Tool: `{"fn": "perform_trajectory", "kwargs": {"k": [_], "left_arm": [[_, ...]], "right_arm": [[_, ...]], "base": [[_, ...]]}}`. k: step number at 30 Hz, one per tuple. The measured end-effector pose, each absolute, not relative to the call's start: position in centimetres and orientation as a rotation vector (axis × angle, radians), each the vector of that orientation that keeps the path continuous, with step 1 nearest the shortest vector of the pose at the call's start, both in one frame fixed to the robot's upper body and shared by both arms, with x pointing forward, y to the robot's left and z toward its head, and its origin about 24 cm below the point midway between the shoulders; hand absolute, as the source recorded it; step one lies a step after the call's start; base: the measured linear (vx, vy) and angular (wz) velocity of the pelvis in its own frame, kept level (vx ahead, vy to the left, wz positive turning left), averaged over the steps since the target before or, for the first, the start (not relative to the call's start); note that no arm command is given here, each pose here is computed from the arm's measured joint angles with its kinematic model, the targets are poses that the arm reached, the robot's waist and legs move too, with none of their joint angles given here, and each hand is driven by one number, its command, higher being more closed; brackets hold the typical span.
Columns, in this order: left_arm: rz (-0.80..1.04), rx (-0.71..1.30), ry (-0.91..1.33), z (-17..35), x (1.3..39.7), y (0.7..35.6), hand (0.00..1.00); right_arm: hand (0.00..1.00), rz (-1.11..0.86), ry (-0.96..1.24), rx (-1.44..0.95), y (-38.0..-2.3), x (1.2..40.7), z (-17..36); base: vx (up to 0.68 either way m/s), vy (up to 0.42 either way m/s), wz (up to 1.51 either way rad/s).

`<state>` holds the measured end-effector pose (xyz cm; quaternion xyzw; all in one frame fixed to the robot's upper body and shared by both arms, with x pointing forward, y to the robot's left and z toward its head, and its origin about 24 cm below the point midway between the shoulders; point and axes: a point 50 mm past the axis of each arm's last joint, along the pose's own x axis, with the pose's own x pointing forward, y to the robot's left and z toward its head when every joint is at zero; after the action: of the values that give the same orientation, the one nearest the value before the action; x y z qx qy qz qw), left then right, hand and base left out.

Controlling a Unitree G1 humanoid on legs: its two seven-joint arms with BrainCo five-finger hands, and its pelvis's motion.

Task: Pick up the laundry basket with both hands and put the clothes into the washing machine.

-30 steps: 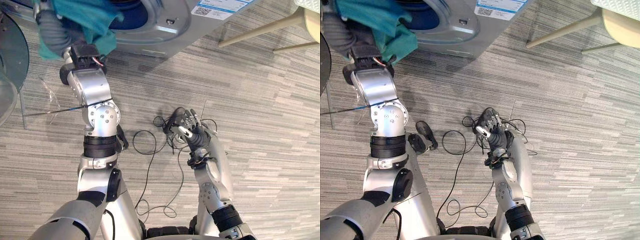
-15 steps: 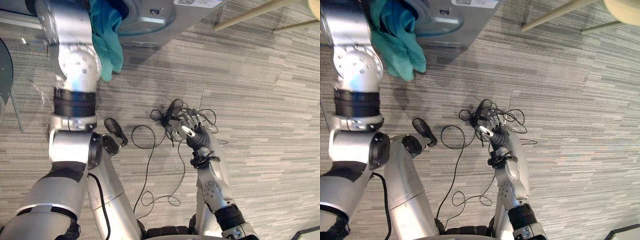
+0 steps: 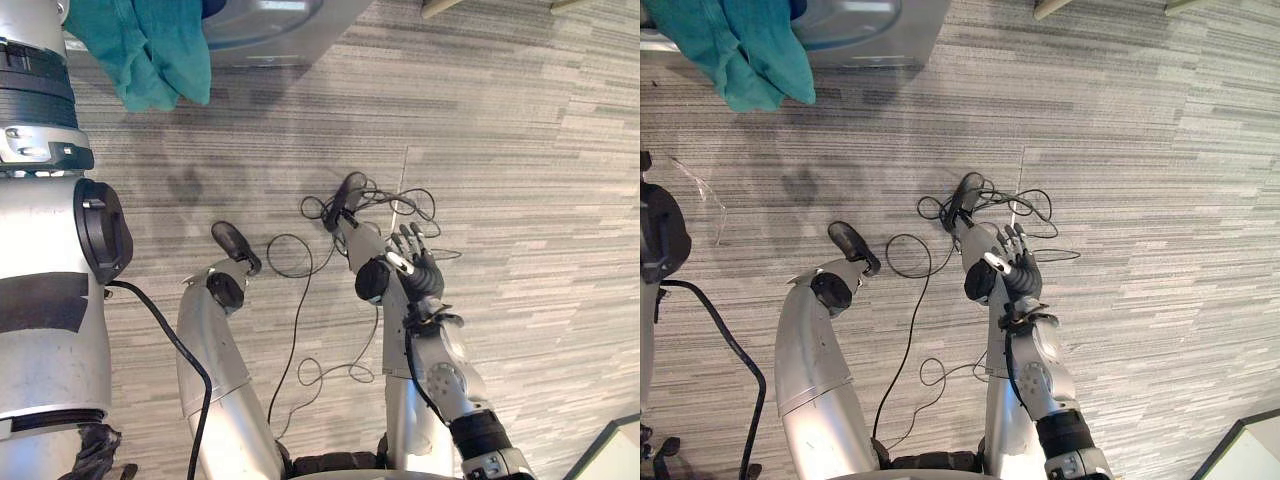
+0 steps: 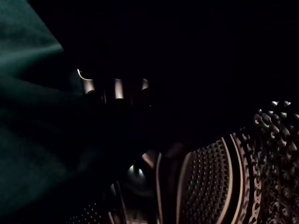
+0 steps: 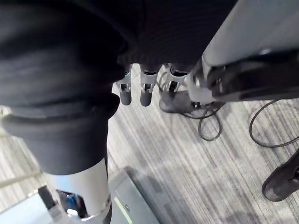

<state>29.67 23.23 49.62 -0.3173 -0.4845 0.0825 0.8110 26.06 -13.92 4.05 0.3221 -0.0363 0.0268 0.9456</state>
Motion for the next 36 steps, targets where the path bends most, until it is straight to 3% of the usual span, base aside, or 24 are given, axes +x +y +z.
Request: {"fn": "perform_trajectory", "kwargs": {"k": [2,3,8,10,14,17,21,27,30,36], "left_arm": [[0.225,-0.705,-1.121,49.7,28.5,23.7,1.00],[0.235,-0.708,-1.152,49.7,28.2,23.7,0.00],[0.214,-0.532,-1.091,48.9,29.9,23.6,0.00],[0.290,-0.182,-1.050,48.6,30.7,23.0,0.00],[0.613,0.866,-1.045,46.4,32.2,19.1,0.00],[0.599,1.333,-0.987,43.7,34.1,16.3,0.00],[0.639,1.585,-0.940,43.6,33.8,17.5,0.00],[0.611,1.592,-0.939,43.5,33.9,17.3,0.00],[0.607,1.200,-0.946,45.5,32.5,19.6,0.00],[0.493,0.872,-0.838,44.7,33.3,22.6,0.00]], "right_arm": [[0.00,0.034,-0.068,0.671,-14.6,25.2,3.6],[0.00,0.027,-0.064,0.662,-15.1,25.0,3.4],[0.00,0.000,-0.109,0.666,-16.1,25.1,4.0],[0.00,0.010,-0.108,0.670,-16.0,25.1,4.0],[0.00,0.095,-0.154,0.692,-15.4,24.9,4.3],[0.00,0.122,-0.172,0.710,-15.4,24.9,4.5],[0.00,0.132,-0.164,0.720,-15.9,24.5,4.1],[0.00,0.158,-0.128,0.715,-15.5,23.7,3.3],[0.00,0.166,-0.111,0.710,-15.3,23.7,3.2],[0.00,0.158,-0.043,0.703,-14.8,23.7,2.3]], "base": [[0.04,0.033,-0.12],[0.06,0.039,-0.11],[0.04,0.018,0.03],[0.02,-0.018,0.07],[0.01,-0.037,0.06],[0.00,-0.060,0.02],[0.01,-0.048,-0.02],[0.01,-0.013,0.03],[0.01,-0.005,0.00],[0.03,-0.017,0.00]]}}
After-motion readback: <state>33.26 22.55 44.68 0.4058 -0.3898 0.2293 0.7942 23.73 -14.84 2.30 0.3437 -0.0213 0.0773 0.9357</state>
